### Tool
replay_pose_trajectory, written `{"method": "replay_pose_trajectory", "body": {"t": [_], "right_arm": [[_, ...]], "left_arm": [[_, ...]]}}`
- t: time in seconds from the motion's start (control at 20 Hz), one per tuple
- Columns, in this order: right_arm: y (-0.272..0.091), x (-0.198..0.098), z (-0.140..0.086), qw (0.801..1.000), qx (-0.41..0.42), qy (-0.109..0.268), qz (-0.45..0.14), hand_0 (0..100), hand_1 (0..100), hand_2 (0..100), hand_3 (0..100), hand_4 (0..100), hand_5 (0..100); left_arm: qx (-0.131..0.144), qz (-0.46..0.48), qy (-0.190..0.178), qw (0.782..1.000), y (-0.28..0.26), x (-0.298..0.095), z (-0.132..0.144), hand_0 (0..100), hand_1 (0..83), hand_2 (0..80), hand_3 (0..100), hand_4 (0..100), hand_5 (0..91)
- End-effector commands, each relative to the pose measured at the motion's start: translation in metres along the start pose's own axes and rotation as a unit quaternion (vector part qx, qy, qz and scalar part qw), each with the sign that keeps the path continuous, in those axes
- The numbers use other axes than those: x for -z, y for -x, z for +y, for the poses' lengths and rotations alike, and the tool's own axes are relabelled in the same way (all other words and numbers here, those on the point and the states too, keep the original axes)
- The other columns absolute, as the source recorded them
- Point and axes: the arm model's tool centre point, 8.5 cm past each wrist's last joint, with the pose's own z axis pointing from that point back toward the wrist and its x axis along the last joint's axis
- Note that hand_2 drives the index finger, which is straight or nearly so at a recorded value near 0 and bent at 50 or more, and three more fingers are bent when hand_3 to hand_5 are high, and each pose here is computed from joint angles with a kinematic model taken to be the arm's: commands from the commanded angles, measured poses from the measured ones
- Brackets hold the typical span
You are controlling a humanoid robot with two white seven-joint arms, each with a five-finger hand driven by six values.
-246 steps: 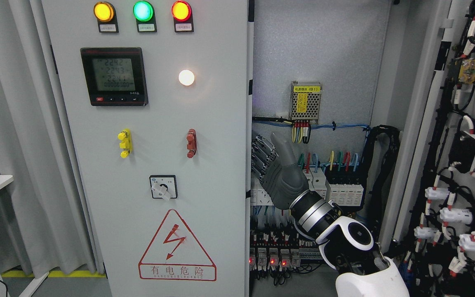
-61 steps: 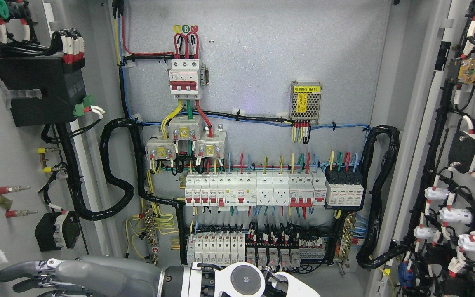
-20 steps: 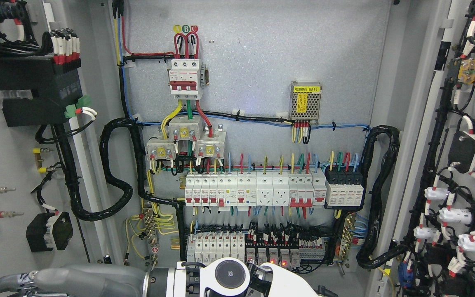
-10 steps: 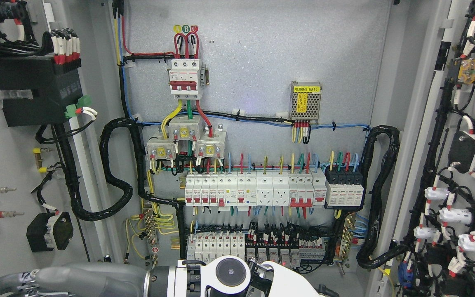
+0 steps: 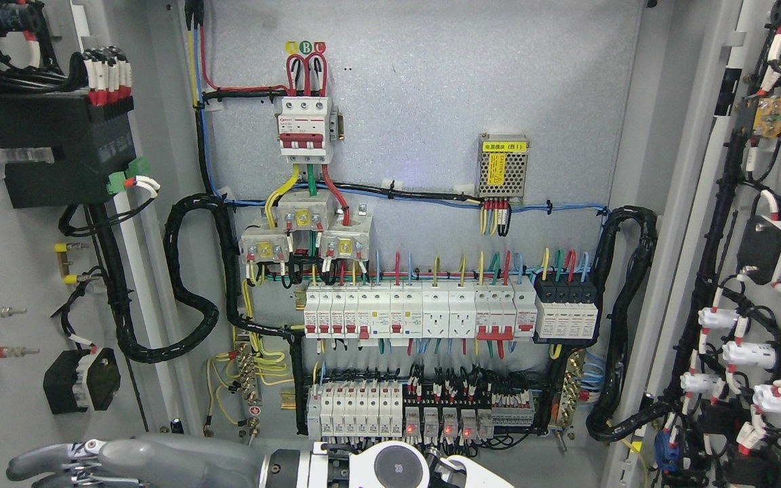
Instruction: Open door with both hands
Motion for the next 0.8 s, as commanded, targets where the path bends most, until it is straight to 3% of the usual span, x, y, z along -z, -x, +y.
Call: {"method": "replay_pose_trajectory", "body": {"t": [0.0, 0.35, 0.75], "right_arm": [[-0.015, -0.040, -0.011, 0.994, -0.034, 0.088, -0.058, 22, 0, 0, 0, 0, 0], [0.043, -0.091, 0.007, 0.975, -0.057, 0.205, -0.066, 22, 0, 0, 0, 0, 0], [0.059, -0.190, 0.029, 0.925, -0.087, 0.361, -0.077, 22, 0, 0, 0, 0, 0]], "left_arm": [[0.050, -0.133, 0.082, 0.986, -0.072, -0.009, -0.019, 29, 0.0, 2.7, 3, 4, 0.0], [0.130, -0.287, 0.250, 0.916, -0.121, -0.070, -0.058, 29, 0.0, 2.7, 3, 3, 0.0], [0.224, -0.448, 0.299, 0.812, -0.151, -0.166, -0.098, 29, 0.0, 2.7, 3, 4, 0.0]]}}
